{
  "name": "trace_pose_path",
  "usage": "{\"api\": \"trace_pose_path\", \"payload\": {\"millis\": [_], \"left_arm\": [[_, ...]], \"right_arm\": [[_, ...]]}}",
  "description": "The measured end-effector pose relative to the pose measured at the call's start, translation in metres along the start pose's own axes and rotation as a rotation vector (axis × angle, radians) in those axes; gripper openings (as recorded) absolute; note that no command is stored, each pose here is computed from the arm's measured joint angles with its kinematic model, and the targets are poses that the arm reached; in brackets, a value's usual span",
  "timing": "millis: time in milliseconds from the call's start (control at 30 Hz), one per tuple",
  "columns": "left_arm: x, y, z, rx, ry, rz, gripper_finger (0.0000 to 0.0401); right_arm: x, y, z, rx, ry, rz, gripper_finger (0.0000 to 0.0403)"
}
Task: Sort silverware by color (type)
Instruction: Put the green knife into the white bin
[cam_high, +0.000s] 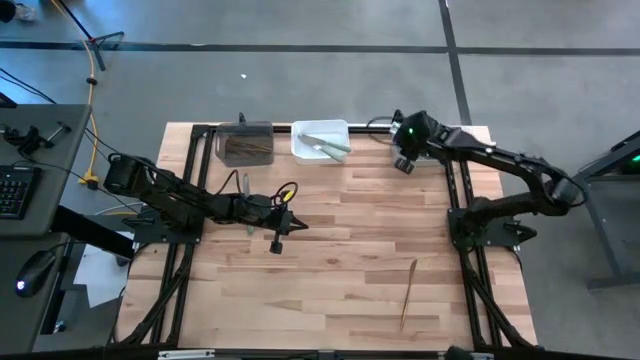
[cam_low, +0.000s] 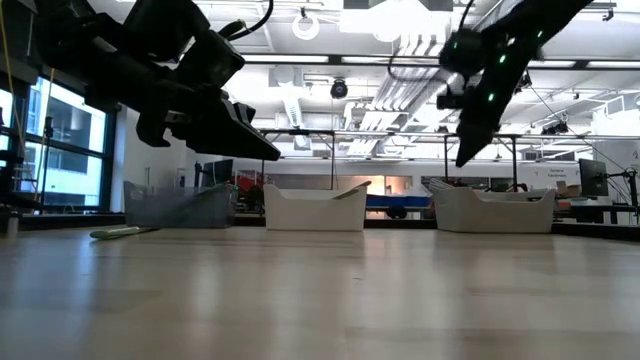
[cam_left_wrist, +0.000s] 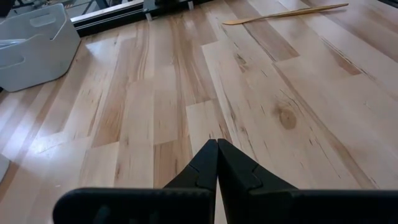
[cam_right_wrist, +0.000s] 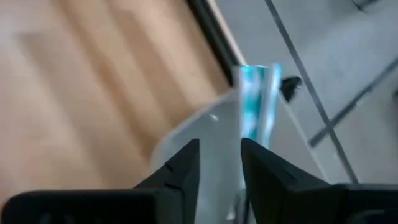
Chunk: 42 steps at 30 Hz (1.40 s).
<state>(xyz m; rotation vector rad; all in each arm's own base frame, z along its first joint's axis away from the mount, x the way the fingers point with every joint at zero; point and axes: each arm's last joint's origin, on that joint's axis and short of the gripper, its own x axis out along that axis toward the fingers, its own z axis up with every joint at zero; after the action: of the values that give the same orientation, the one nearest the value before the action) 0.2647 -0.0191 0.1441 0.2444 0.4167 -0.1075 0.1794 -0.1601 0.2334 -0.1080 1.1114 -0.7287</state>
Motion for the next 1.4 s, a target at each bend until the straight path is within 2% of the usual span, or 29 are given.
{"api": "trace_pose_path", "payload": {"millis": [67, 267, 500, 633, 767, 967, 1067, 1200, 1300, 1400], "left_arm": [[0.000, 0.000, 0.000, 0.000, 0.000, 0.000, 0.0000], [0.000, 0.000, 0.000, 0.000, 0.000, 0.000, 0.0000], [0.000, -0.003, -0.003, 0.004, 0.034, -0.013, 0.0000], [-0.006, -0.009, -0.005, 0.024, 0.156, -0.060, 0.0000], [-0.021, -0.013, 0.000, 0.030, 0.401, -0.113, 0.0000], [-0.048, -0.023, 0.014, 0.010, 0.647, -0.188, 0.0003], [-0.061, -0.028, 0.015, 0.045, 0.756, -0.222, 0.0014], [-0.070, -0.033, 0.011, 0.116, 0.882, -0.203, 0.0041], [-0.070, -0.037, 0.011, 0.165, 0.882, -0.224, 0.0068], [-0.069, -0.040, 0.009, 0.254, 0.893, -0.262, 0.0097]], "right_arm": [[-0.016, 0.013, 0.000, -0.006, -0.023, 0.039, 0.0083], [-0.062, 0.063, -0.008, -0.049, -0.057, 0.251, 0.0012], [-0.090, 0.127, -0.013, -0.114, -0.101, 0.360, 0.0009], [-0.102, 0.160, -0.007, -0.147, -0.213, 0.468, 0.0004], [-0.111, 0.184, 0.005, -0.194, -0.376, 0.591, 0.0001], [-0.105, 0.211, 0.025, -0.261, -0.569, 0.674, 0.0000], [-0.092, 0.225, 0.035, -0.305, -0.635, 0.731, 0.0000], [-0.073, 0.243, 0.047, -0.336, -0.725, 0.844, 0.0000], [-0.063, 0.251, 0.053, -0.343, -0.785, 0.927, 0.0000], [-0.057, 0.255, 0.053, -0.369, -0.789, 0.941, 0.0000]]}}
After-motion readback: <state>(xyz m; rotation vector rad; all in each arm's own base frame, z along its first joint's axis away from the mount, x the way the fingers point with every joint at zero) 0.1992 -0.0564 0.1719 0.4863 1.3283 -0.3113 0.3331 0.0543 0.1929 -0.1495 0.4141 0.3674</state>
